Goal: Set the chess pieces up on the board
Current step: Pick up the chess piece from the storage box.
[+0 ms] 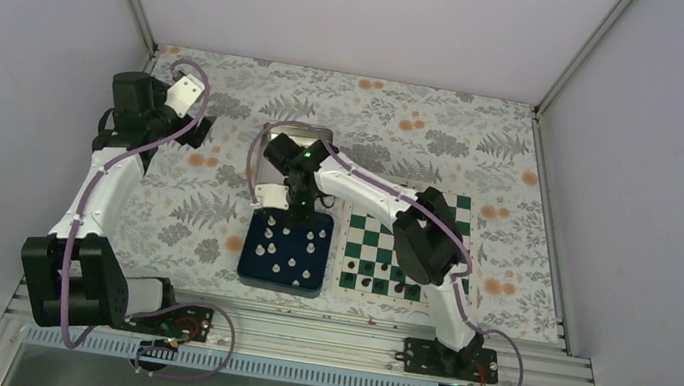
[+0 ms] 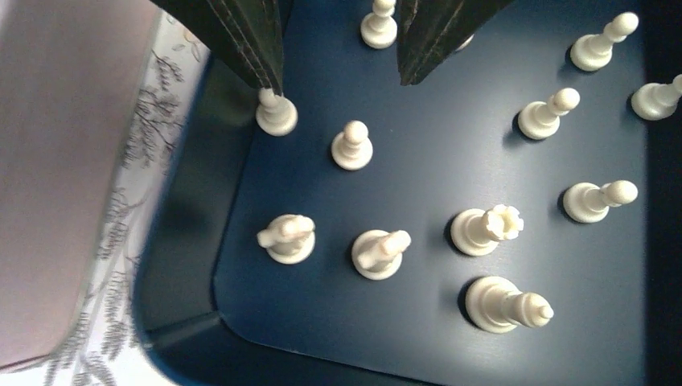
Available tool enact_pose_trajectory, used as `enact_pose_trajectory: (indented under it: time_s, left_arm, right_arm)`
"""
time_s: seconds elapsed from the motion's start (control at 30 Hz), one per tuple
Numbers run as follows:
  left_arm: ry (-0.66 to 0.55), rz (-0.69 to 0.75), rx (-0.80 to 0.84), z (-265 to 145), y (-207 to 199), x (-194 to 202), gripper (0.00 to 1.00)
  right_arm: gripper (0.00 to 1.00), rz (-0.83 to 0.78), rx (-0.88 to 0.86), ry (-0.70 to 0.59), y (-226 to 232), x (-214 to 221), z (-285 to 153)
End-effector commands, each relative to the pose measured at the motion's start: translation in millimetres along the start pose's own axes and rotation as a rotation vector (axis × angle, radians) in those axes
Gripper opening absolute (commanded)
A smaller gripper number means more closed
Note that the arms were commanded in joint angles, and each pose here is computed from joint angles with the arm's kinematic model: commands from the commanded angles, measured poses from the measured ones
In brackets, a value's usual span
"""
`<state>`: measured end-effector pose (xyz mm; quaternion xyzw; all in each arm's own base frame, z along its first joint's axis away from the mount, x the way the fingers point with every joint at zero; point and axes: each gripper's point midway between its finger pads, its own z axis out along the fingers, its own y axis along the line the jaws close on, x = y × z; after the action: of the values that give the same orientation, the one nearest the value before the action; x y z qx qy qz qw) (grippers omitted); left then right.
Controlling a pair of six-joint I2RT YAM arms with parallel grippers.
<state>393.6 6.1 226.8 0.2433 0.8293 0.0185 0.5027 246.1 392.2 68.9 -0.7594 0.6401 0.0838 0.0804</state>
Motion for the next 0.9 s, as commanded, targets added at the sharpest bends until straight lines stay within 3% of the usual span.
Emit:
enact_pose_trajectory:
  time_s: [0.0, 0.6, 0.87]
  left_arm:
    - [-0.043, 0.014, -0.021, -5, 4, -10, 1.0]
    - [-0.034, 0.013, -0.028, -3, 7, -3, 1.0]
    - [-0.031, 0.01, -0.022, -2, 7, -1, 1.0]
  right_arm:
    - [0.37, -0.017, -0.057, -0.006, 16, -7, 19]
    - [0.35, -0.03, -0.062, 0.047, 18, 0, 49]
    - [0.12, -0.027, -0.062, 0.056, 18, 1, 52]
